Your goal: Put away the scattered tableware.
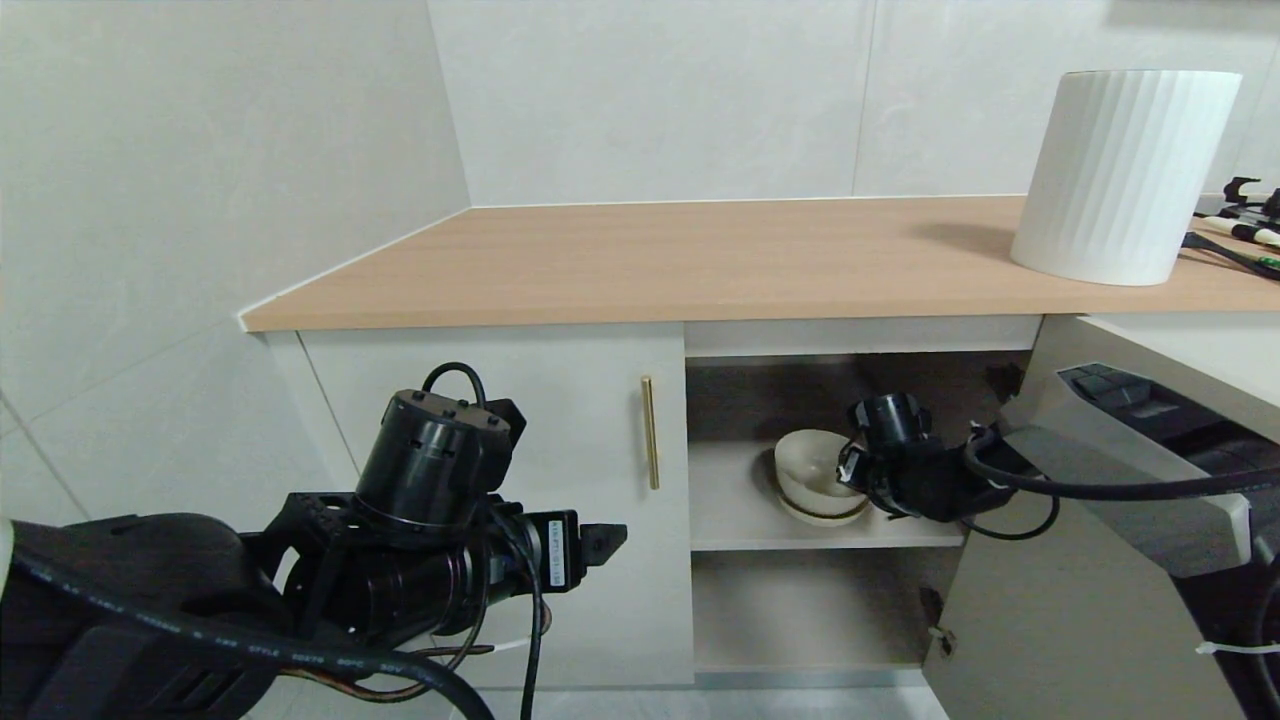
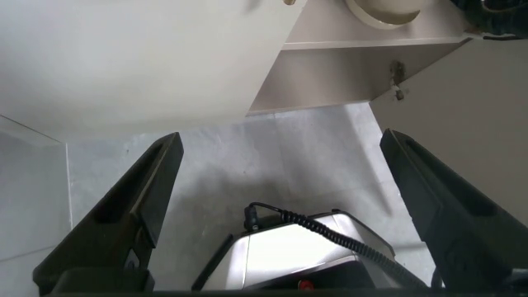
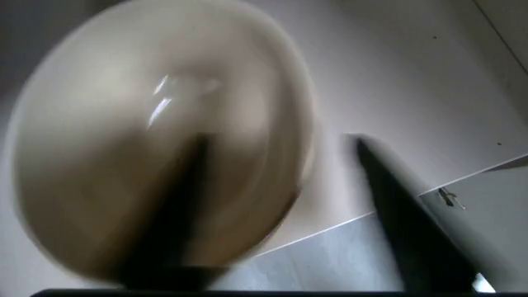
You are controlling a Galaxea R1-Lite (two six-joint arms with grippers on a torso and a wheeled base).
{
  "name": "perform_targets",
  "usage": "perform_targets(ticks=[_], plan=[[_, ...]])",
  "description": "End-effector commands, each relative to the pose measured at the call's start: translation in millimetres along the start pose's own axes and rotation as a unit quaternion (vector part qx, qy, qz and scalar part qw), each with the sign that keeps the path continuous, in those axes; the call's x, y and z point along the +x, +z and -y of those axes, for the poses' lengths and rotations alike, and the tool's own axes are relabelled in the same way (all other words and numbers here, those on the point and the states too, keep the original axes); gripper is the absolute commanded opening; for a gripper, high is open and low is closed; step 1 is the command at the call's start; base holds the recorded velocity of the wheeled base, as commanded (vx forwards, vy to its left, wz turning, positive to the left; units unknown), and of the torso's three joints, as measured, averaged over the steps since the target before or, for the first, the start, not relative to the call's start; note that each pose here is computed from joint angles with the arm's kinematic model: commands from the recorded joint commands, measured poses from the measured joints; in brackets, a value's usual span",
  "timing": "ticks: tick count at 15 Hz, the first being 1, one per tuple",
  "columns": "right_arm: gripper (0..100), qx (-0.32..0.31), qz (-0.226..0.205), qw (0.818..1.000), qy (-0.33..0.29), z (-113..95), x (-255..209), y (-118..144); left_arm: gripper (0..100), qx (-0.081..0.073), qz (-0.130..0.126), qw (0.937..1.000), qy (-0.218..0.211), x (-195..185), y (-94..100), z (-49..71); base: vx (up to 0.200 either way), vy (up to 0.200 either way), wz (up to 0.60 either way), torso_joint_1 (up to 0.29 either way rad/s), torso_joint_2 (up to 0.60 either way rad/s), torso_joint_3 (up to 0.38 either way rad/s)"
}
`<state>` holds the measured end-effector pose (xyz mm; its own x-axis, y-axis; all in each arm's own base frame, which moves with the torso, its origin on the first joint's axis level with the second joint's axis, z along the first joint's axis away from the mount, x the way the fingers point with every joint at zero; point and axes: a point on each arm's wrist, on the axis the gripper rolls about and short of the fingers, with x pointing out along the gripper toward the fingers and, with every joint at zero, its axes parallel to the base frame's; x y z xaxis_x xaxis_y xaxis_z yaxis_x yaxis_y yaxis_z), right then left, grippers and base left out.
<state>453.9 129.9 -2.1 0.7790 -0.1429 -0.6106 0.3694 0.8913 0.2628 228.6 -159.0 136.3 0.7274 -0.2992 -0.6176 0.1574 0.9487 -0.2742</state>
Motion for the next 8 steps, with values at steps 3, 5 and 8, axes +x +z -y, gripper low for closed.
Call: perform_targets(ticks=[3,5,8], plan=[[100,0.000,0.000,1.000,0.000,0,-1,1,100,0.000,0.000,1.0000,0.000,0,0.0,0.1,0.000,0.000,0.00,0.000,0.00,0.000],[100,0.000,0.001,1.000,0.000,0,-2,2,100,-0.001,0.001,1.0000,0.000,0,0.2,-0.2,0.000,0.000,0.00,0.000,0.00,0.000],[100,-0.003,-0.005,1.000,0.004,-1,-21,7,100,-0.008,0.010,0.9999,0.004,-3,4.8,-4.2,0.000,0.000,0.00,0.000,0.00,0.000]])
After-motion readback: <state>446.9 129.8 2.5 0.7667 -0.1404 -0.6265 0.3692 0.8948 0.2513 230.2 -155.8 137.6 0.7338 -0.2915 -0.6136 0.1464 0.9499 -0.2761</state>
